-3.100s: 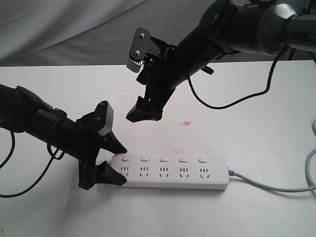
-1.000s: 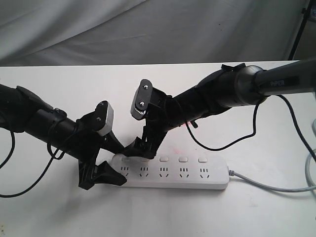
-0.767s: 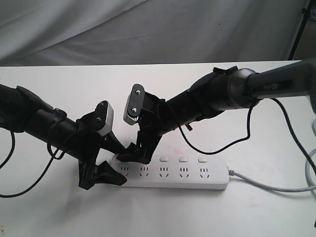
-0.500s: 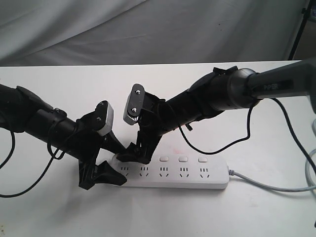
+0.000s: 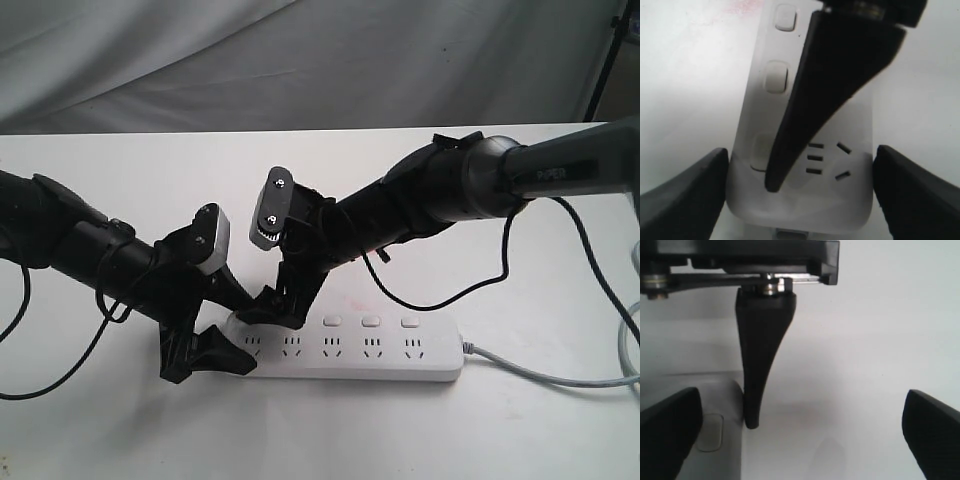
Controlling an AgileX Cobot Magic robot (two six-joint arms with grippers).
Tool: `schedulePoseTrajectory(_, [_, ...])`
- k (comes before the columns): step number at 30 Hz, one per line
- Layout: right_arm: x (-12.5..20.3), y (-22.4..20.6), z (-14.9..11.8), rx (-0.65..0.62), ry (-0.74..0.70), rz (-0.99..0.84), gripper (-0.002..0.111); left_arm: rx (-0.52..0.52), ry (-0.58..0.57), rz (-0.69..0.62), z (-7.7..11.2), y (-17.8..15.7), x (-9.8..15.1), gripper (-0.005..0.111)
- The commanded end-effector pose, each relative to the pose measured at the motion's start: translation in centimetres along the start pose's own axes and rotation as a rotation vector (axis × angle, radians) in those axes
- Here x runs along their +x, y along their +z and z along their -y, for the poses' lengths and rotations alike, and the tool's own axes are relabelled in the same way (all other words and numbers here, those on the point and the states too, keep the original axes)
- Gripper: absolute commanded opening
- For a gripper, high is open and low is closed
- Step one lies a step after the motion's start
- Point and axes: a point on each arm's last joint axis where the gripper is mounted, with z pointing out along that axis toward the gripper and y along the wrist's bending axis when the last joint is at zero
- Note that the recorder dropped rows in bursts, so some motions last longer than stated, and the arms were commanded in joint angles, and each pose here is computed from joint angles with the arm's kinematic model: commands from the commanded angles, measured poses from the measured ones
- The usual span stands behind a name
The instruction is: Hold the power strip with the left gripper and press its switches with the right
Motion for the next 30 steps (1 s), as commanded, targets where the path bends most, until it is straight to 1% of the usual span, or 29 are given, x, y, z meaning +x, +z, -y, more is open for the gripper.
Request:
schedulePoseTrajectory(1, [-0.8,-0.8,0.1,0.017,-0.005,0.015,0.104,-0.001,-0.002,0.000,0.0,0.2,0.0,0.044])
schedulePoseTrajectory(6, [-0.1,-0.6,0.4,0.045,-0.020,-0.027,0.104,-0.001,-0.002,0.000,0.0,0.2,0.0,0.044])
schedulePoseTrajectory(11, [0.9,0.1,0.3,0.030,-0.033,-0.064,0.104,-0.001,-0.002,0.000,0.0,0.2,0.0,0.044])
schedulePoseTrajectory(30, [1.1,0.6,-0.5,0.005,-0.113,-0.140,0.104,-0.001,-0.002,0.000,0.0,0.2,0.0,0.044])
